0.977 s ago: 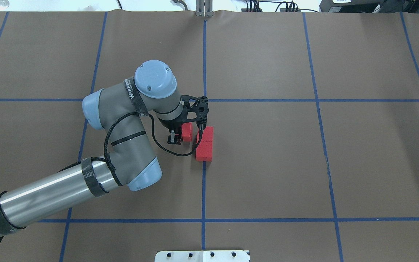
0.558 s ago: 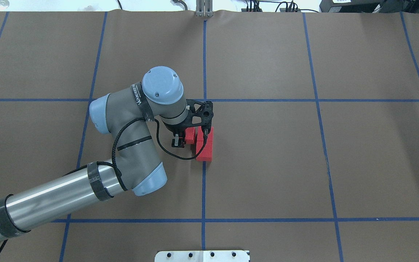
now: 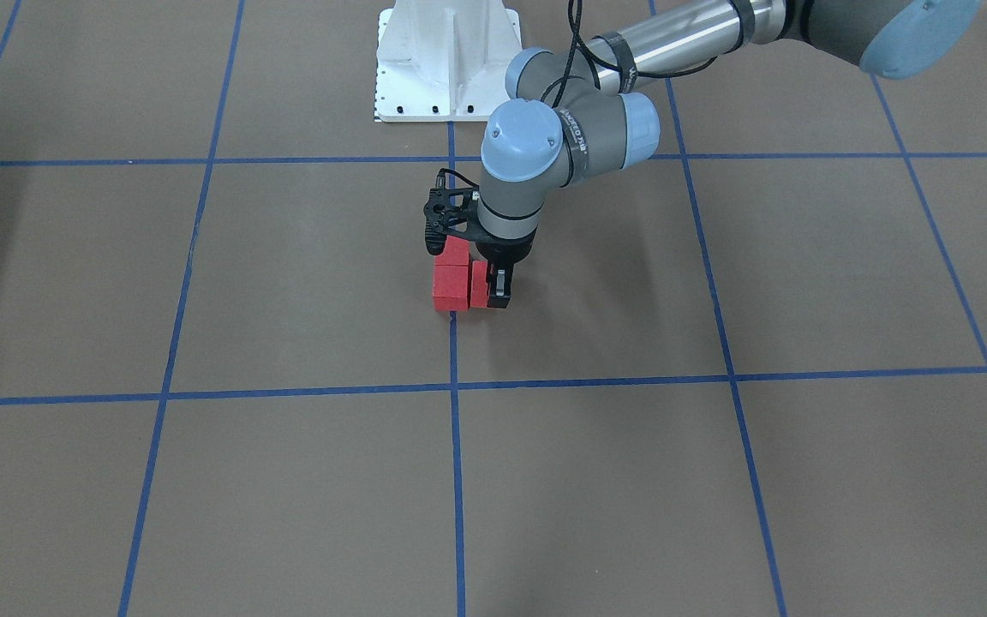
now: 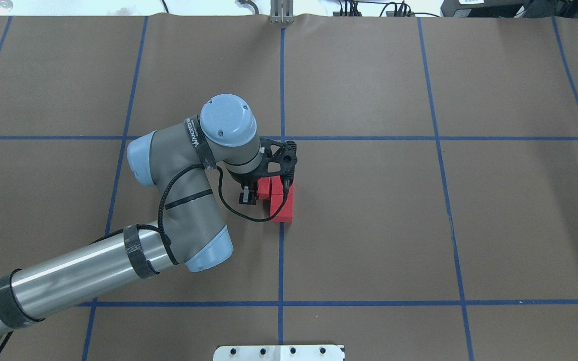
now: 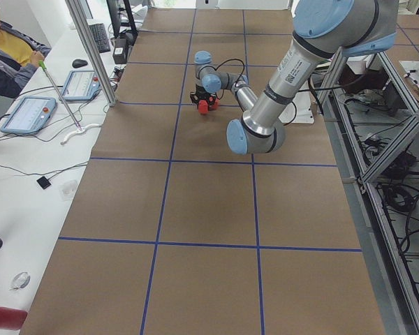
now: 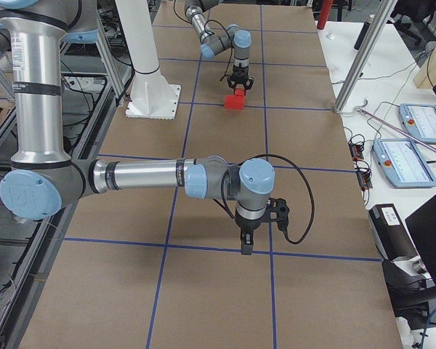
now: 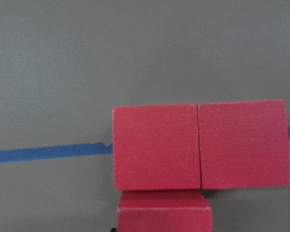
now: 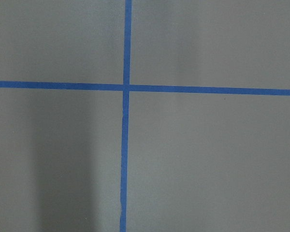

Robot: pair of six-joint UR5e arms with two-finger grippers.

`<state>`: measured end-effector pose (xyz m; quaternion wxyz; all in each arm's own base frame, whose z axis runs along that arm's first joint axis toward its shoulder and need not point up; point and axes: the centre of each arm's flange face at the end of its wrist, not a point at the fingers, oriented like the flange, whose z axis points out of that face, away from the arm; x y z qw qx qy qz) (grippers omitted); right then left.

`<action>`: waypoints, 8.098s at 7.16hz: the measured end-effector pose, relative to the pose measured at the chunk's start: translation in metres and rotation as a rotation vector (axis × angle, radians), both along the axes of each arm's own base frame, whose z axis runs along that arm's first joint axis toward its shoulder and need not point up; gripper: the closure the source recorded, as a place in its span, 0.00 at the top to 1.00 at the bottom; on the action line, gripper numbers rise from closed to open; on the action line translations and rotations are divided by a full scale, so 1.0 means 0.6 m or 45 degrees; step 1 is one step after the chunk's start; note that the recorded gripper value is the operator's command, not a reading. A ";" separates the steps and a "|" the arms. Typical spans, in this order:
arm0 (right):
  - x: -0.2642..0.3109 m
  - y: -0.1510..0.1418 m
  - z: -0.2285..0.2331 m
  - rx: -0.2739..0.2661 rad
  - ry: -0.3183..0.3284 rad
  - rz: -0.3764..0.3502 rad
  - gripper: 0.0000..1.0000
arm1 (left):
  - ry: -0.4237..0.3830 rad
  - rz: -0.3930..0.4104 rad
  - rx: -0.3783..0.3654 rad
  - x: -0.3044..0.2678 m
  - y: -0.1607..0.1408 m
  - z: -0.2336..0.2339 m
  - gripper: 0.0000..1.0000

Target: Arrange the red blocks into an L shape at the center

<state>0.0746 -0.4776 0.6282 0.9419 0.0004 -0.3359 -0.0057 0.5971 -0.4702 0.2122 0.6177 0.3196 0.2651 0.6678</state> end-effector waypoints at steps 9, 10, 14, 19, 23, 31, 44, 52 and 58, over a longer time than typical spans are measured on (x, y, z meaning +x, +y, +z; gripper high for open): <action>0.000 -0.001 -0.001 0.001 -0.001 0.000 1.00 | -0.015 -0.011 0.022 0.013 0.011 0.001 0.55; 0.000 -0.001 -0.001 0.002 -0.001 0.000 1.00 | -0.020 -0.015 0.031 0.016 0.013 0.002 0.59; 0.000 -0.002 -0.002 0.004 -0.001 0.000 1.00 | -0.025 -0.019 0.038 0.017 0.014 0.003 0.82; 0.000 -0.004 -0.003 0.005 -0.001 -0.001 1.00 | 0.014 -0.038 0.065 -0.009 0.005 -0.023 0.99; 0.000 -0.002 0.002 -0.002 0.000 -0.001 1.00 | 0.008 -0.189 0.077 -0.149 -0.100 0.010 0.99; 0.000 0.001 0.019 -0.022 0.003 -0.007 1.00 | -0.168 -0.946 -0.665 -0.929 -0.216 0.573 1.00; 0.001 0.009 0.028 -0.034 0.005 -0.010 1.00 | -0.012 -1.330 -1.422 -1.117 -0.094 0.705 1.00; 0.001 0.011 0.031 -0.042 0.006 -0.006 1.00 | -0.060 -1.365 -1.375 -1.122 -0.088 0.713 1.00; 0.000 0.012 0.033 -0.045 0.005 -0.006 1.00 | -0.062 -1.365 -1.378 -1.122 -0.086 0.715 1.00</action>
